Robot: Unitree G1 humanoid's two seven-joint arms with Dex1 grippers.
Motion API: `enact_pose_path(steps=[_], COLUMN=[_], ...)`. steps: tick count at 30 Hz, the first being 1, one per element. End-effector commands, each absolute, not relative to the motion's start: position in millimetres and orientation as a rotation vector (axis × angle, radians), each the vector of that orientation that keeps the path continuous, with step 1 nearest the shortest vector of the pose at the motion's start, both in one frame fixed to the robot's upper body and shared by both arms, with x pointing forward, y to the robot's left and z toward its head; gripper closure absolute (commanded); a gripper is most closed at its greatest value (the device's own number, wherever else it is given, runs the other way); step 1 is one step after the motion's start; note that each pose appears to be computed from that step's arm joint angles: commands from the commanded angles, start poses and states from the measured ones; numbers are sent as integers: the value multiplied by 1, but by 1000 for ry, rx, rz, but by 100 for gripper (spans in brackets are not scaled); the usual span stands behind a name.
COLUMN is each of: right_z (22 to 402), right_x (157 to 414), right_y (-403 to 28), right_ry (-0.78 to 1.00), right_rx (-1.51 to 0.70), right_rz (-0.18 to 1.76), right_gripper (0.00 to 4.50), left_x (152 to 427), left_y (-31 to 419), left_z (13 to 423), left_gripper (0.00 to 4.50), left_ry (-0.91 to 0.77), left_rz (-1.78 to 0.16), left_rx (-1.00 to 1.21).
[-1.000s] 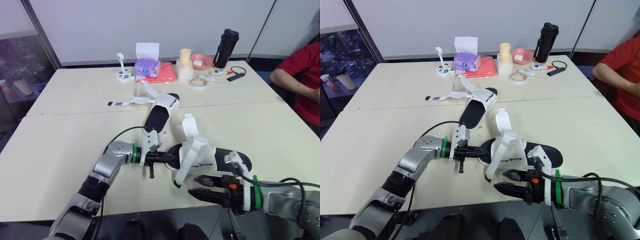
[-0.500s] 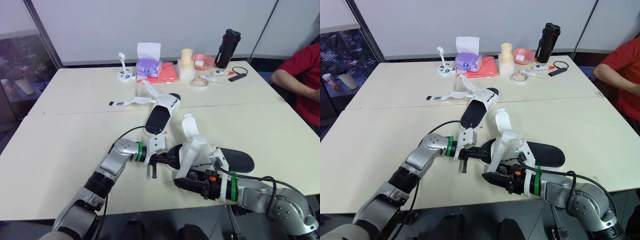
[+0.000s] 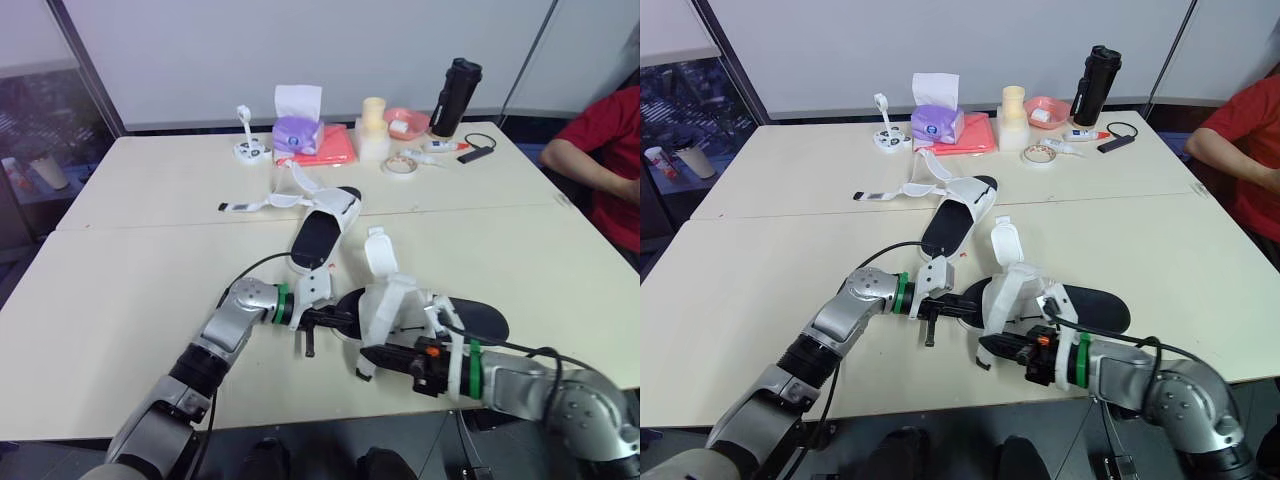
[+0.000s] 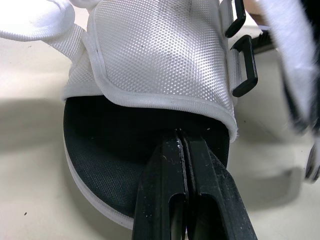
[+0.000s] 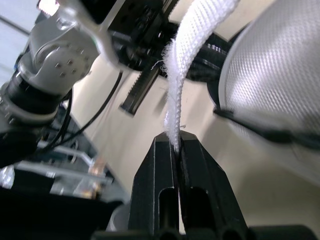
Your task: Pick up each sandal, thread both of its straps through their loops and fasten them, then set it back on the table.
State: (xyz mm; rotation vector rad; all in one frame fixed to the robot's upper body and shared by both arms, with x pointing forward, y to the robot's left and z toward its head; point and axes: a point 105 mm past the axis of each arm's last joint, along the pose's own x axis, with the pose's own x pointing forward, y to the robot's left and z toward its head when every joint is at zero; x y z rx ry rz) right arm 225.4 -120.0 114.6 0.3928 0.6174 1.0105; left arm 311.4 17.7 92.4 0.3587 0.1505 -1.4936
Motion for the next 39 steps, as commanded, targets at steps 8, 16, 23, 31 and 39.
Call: enact_pose_path(steps=[8,16,23,31,39], right_z=[191,172,175,158,139], right_x=[278,287,287,288,293], right_y=[-156,-177,-185,-190,-193], right_ry=[457,580,612,667,665], right_rx=[425,381,446,370,108], right_rz=[1056,1056,1072,1033,1002], right_gripper=[441,441,441,441,441], left_x=[309,310,307,306,307], left_y=[13,13,14,13,13], left_z=[91,91,88,87,86], left_gripper=[450,450,450,450,450], left_ry=[144,141,143,146,144], left_rz=[-1505,-1490,-1481,-1481,-1478], left_rx=[364,364,358,355,356])
